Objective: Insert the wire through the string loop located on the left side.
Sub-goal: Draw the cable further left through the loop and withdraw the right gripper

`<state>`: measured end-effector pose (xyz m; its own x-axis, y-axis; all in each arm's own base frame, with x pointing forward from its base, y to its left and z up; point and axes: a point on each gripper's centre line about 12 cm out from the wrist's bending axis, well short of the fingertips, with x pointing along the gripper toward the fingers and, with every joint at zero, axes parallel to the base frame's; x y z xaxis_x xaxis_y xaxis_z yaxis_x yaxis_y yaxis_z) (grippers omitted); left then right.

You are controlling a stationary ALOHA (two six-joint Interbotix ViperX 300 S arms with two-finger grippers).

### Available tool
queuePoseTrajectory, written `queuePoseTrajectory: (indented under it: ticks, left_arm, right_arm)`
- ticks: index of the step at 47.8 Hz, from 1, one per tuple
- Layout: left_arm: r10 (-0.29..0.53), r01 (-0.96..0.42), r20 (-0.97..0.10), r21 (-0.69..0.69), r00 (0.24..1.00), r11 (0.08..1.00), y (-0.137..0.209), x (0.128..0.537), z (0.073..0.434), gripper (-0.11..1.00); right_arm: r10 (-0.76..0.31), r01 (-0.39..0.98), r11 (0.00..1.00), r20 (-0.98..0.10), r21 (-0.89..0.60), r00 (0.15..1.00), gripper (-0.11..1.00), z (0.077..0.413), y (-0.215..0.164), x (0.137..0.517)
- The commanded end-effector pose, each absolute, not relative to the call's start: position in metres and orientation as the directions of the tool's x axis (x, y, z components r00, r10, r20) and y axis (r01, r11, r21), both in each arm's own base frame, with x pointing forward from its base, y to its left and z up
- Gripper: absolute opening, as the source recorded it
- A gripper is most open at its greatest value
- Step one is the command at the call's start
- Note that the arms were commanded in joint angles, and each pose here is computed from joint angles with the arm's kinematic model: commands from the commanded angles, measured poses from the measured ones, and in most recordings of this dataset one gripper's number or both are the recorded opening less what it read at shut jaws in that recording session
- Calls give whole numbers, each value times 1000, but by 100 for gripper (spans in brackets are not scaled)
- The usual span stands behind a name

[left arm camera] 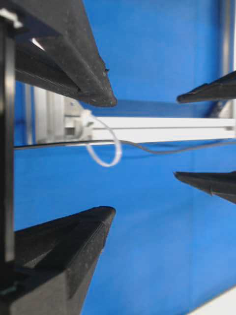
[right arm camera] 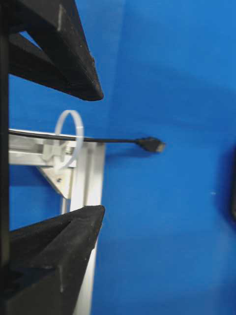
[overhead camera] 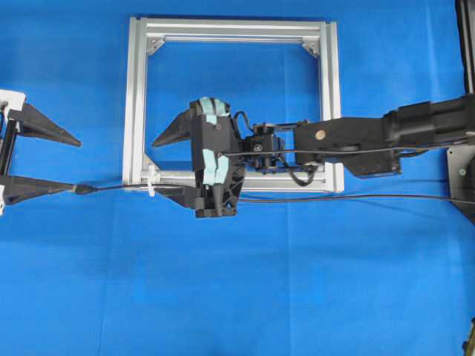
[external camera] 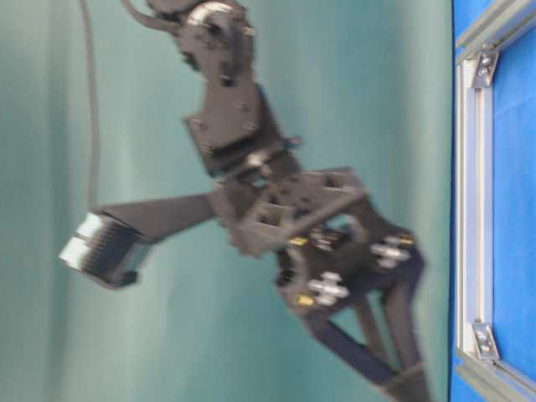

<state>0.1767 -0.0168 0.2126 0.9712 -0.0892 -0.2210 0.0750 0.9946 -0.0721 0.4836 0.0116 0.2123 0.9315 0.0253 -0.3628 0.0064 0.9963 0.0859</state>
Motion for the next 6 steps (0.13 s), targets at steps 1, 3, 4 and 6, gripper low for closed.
queuePoseTrajectory:
  ticks: [1,3,4,6]
  left_arm:
    - [-81,68,-186,-71,979,995,-16,181,225,77]
    - [-76,64,-185,-70,980,995,-15,181,226,77]
    - [-75,63,-182,-70,980,996,-14,181,227,77]
    - [-72,60,-179,-70,981,996,-14,182,228,77]
  right_arm:
    - [25,0,996,-292,84,956,96,248,11,482]
    - [25,-1,996,-287,84,957,96,252,11,481]
    - [25,-1,996,-286,84,958,96,254,11,480]
    - [25,-1,996,-283,84,959,96,256,11,479]
